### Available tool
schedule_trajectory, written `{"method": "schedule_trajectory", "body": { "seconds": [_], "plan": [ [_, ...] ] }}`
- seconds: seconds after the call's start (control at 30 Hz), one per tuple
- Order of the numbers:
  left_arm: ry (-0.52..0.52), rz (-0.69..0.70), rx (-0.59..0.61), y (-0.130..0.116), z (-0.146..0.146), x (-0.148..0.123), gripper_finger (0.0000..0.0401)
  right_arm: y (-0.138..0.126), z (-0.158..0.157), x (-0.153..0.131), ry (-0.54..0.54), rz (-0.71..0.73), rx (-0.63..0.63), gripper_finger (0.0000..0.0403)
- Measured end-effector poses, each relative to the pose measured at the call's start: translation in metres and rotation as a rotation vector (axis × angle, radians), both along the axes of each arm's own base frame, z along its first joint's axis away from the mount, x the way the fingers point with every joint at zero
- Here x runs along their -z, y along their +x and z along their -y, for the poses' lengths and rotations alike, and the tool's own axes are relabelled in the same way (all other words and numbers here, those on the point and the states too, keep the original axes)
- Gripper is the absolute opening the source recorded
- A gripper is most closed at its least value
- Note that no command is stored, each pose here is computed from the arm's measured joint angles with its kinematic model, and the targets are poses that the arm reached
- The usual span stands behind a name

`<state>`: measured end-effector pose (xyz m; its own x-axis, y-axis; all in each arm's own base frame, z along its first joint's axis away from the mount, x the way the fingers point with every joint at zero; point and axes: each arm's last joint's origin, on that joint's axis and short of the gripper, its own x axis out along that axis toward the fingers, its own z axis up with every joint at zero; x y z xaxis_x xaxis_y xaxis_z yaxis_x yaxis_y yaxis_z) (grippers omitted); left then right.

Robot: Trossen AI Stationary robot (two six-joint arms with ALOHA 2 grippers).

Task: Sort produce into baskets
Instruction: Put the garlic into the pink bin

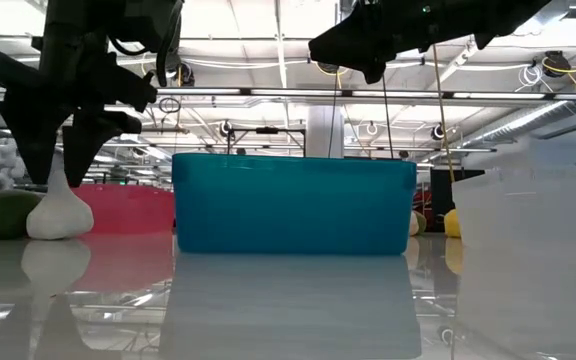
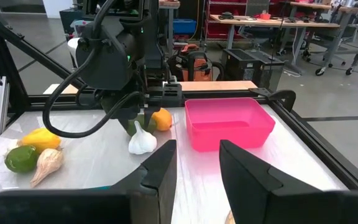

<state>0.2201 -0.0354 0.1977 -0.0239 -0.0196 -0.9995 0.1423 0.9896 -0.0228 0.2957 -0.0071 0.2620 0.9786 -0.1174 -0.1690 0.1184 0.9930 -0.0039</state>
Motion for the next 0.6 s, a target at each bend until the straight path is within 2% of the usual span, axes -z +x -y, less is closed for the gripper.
{"method": "schedule_trajectory", "body": {
  "seconds": [0.37, 0.6],
  "plan": [
    [0.051, -0.019, -0.004, -0.0023, -0.0017, -0.0001, 0.0053, 0.0000, 0.0000, 0.0000, 0.000, 0.001, 0.000, 0.0114],
    [0.089, -0.021, 0.011, -0.0021, -0.0038, -0.0024, 0.0008, 0.0000, 0.0000, -0.0001, 0.000, 0.001, 0.000, 0.0114]
  ]
}}
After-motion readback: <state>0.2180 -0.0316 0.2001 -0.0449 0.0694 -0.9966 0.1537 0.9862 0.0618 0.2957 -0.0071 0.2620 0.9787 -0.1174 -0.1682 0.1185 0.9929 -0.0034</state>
